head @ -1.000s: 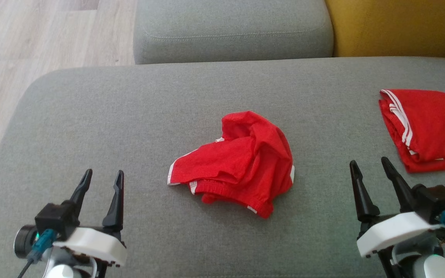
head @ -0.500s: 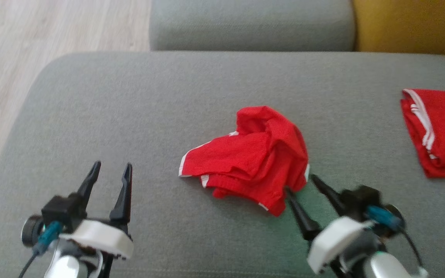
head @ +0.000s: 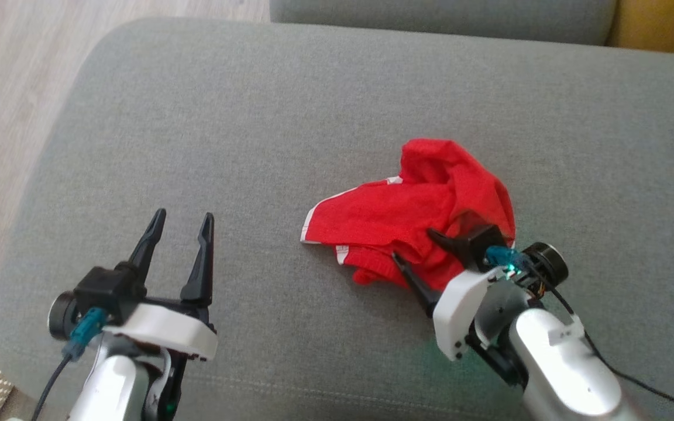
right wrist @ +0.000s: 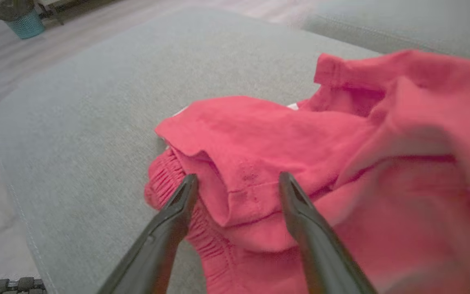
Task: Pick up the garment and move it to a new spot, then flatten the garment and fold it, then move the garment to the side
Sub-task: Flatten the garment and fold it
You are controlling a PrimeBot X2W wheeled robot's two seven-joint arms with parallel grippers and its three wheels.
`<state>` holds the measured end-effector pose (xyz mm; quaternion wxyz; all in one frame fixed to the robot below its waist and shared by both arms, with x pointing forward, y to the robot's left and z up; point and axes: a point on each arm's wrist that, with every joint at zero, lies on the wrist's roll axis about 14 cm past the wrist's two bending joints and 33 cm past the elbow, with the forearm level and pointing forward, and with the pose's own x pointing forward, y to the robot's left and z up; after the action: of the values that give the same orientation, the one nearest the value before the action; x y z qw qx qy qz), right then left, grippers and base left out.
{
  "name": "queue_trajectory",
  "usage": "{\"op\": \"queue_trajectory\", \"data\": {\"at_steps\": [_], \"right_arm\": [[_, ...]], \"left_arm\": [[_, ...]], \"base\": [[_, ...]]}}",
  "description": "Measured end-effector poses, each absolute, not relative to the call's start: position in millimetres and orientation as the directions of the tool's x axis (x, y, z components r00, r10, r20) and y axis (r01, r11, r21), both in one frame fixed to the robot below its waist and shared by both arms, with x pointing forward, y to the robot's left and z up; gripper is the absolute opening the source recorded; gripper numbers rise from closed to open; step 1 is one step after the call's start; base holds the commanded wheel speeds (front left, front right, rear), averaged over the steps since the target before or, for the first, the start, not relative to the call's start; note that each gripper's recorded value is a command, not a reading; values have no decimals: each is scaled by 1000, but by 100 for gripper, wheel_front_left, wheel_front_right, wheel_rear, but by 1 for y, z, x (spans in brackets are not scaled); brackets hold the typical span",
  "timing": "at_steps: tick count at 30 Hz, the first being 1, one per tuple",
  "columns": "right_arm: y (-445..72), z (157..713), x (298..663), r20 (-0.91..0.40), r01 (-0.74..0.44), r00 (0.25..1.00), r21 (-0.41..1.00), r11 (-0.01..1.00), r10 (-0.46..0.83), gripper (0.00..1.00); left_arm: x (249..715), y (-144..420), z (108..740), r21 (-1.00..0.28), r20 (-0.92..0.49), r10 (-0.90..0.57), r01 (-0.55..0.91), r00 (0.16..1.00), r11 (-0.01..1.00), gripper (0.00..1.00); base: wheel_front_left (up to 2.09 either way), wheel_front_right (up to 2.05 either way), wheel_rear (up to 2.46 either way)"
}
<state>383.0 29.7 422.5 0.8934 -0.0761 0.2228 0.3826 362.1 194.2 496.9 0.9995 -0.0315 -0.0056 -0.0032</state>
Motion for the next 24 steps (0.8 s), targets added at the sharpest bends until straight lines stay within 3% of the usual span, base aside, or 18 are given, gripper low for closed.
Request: {"op": "queue_trajectory", "data": {"at_steps": [1,2,3,11,17,20,24], "right_arm": [[29,420,385,-465,-717,605,34,696,646,46],[29,417,387,-472,-717,604,31,697,642,18],[28,417,390,-473,-715,606,29,698,640,0],[21,465,417,-293,-668,704,34,744,646,0],[-47,516,452,-126,-474,869,63,878,478,0],[-95,511,450,-139,-339,927,90,936,349,0],[-158,473,428,-260,-139,951,128,982,168,0]], "left_arm": [[364,194,496,-63,9,-6,6,1000,998,100],[365,194,496,-63,12,-6,7,1000,998,100],[367,193,497,-63,14,-7,8,1000,998,100],[377,182,496,-66,20,-43,44,999,997,100],[385,168,497,-67,32,-80,82,996,994,100],[389,160,498,-64,36,-106,108,994,992,100],[393,152,498,-68,38,-130,132,991,989,100]], "base": [[0,0,0],[0,0,0],[0,0,0],[0,0,0],[0,0,0],[0,0,0],[0,0,0]]}}
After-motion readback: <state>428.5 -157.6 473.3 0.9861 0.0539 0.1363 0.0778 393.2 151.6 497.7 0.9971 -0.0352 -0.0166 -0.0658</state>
